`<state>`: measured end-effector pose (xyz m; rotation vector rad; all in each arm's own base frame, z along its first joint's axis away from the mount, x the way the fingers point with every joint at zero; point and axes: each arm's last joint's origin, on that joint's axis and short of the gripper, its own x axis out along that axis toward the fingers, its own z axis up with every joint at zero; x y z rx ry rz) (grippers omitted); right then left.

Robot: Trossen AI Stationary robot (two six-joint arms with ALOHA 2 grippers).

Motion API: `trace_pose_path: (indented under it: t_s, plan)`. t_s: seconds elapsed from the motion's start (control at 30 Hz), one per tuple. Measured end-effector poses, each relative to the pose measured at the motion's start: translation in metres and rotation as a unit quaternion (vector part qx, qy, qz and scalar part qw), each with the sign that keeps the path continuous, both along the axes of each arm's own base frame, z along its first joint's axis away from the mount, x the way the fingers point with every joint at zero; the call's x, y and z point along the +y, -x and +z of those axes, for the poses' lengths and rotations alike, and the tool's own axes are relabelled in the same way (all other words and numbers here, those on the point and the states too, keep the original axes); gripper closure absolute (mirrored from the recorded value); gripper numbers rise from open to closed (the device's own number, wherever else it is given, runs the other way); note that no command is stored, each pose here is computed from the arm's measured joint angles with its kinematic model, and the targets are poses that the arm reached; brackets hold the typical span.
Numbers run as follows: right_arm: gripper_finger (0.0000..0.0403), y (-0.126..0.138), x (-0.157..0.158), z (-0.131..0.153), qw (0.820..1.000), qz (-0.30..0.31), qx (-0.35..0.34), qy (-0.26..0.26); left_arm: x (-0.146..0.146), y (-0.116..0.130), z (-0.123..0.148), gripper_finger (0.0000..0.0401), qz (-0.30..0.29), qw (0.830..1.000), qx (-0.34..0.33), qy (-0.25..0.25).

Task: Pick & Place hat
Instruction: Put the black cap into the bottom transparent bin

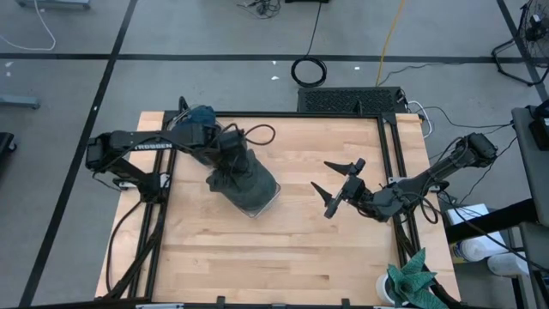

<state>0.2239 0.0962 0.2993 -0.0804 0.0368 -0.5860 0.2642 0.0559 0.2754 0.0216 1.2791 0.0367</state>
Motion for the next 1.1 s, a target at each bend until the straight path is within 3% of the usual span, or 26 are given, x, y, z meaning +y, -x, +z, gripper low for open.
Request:
trace_pose_path:
  t_s: [0.3, 0.53, 0.87, 1.1]
  plan:
    - [0.0087, 0.0, 0.0, 0.0, 1.0, 0.0, 0.0, 0.0, -0.001, -0.003, 0.015, 0.0303, 0.007, 0.999, -0.023, 0.031]
    - [0.0087, 0.0, 0.0, 0.0, 1.0, 0.0, 0.0, 0.0, 0.0, -0.003, 0.03, 0.0257, 0.026, 0.999, -0.028, 0.028]
    - [0.0087, 0.0, 0.0, 0.0, 1.0, 0.0, 0.0, 0.0, 0.003, 0.008, 0.039, 0.0198, 0.048, 0.998, -0.004, -0.044]
    - [0.0087, 0.0, 0.0, 0.0, 1.0, 0.0, 0.001, 0.001, 0.0, 0.026, 0.067, 0.0179, 0.047, 0.995, -0.063, -0.066]
